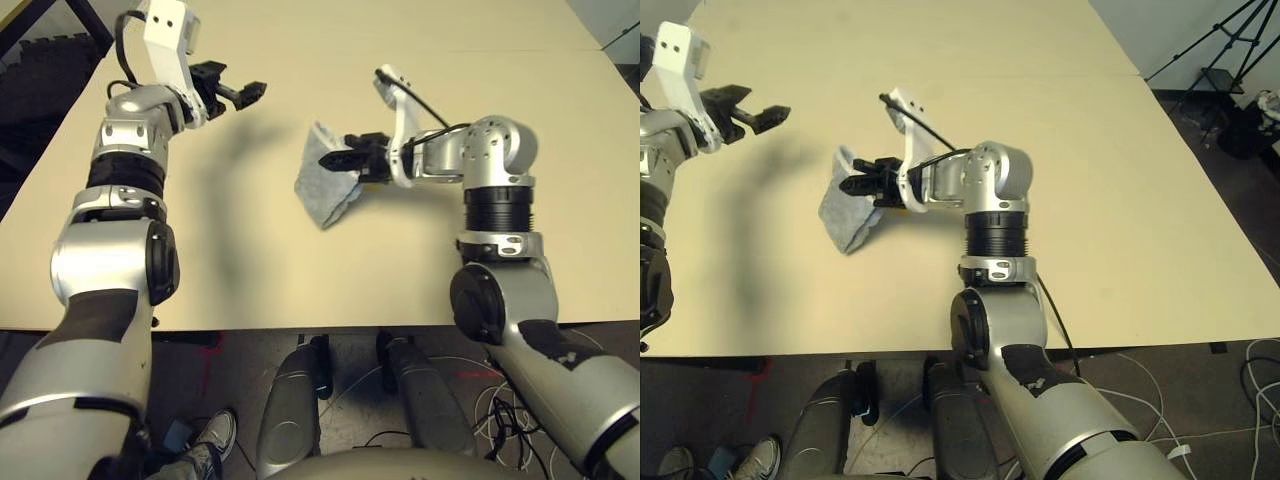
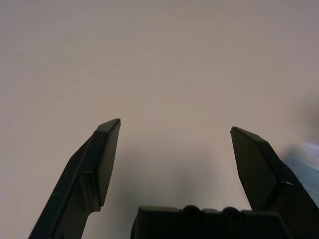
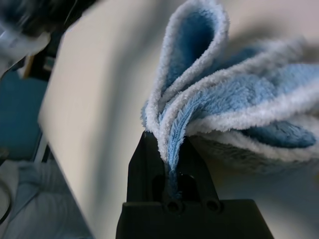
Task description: Wipe the water off the table with a rag.
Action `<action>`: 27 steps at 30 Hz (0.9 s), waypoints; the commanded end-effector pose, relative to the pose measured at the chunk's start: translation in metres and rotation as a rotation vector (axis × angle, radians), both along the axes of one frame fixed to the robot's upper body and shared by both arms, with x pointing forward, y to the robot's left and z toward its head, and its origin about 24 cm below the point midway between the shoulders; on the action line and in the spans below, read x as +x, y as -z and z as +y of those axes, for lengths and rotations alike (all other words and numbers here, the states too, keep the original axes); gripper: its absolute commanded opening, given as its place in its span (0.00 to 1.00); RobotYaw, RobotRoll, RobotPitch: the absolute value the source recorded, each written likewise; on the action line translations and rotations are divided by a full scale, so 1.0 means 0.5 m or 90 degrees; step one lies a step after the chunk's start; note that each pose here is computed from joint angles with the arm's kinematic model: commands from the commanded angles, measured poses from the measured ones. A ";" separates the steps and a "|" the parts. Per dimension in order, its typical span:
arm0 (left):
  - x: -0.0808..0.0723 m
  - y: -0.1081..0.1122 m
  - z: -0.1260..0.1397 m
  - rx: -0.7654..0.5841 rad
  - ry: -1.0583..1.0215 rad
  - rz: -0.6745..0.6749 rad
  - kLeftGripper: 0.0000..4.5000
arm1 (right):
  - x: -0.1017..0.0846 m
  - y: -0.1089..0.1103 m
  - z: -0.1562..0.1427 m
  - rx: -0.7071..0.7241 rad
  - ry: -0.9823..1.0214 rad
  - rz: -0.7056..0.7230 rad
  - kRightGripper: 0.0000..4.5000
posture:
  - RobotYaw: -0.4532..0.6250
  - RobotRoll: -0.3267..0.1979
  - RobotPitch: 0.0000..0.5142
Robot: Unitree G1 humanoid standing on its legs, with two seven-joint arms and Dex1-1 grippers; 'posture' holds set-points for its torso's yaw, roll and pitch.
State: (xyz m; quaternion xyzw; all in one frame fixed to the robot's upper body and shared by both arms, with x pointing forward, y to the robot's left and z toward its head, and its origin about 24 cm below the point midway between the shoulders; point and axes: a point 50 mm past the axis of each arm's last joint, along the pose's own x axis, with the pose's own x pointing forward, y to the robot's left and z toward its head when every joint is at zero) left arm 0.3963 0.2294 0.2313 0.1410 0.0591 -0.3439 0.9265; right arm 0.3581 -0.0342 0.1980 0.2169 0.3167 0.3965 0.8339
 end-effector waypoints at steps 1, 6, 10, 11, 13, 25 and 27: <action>-0.035 0.011 -0.025 0.040 0.175 0.089 1.00 | 0.012 0.038 -0.011 -0.023 0.044 0.029 0.00 | 0.36 0.62 0.51; -0.099 -0.012 -0.033 0.105 0.327 0.186 1.00 | 0.027 0.068 -0.056 -0.076 0.104 0.040 0.00 | 0.36 0.62 0.52; -0.124 -0.036 -0.027 0.152 0.355 0.207 1.00 | 0.030 0.082 -0.117 -0.126 0.148 0.044 0.00 | 0.35 0.62 0.52; -0.127 -0.043 -0.029 0.153 0.358 0.205 1.00 | 0.029 0.081 -0.136 -0.140 0.158 0.042 0.00 | 0.35 0.62 0.52; -0.129 -0.052 -0.033 0.151 0.363 0.201 1.00 | 0.026 0.076 -0.169 -0.166 0.176 0.040 0.00 | 0.35 0.62 0.53; -0.122 -0.060 -0.037 0.163 0.365 0.198 1.00 | 0.000 0.039 -0.278 -0.275 0.223 -0.002 0.00 | 0.33 0.62 0.54; -0.119 -0.058 -0.039 0.163 0.367 0.199 1.00 | 0.011 0.029 -0.300 -0.295 0.261 -0.032 0.00 | 0.32 0.62 0.54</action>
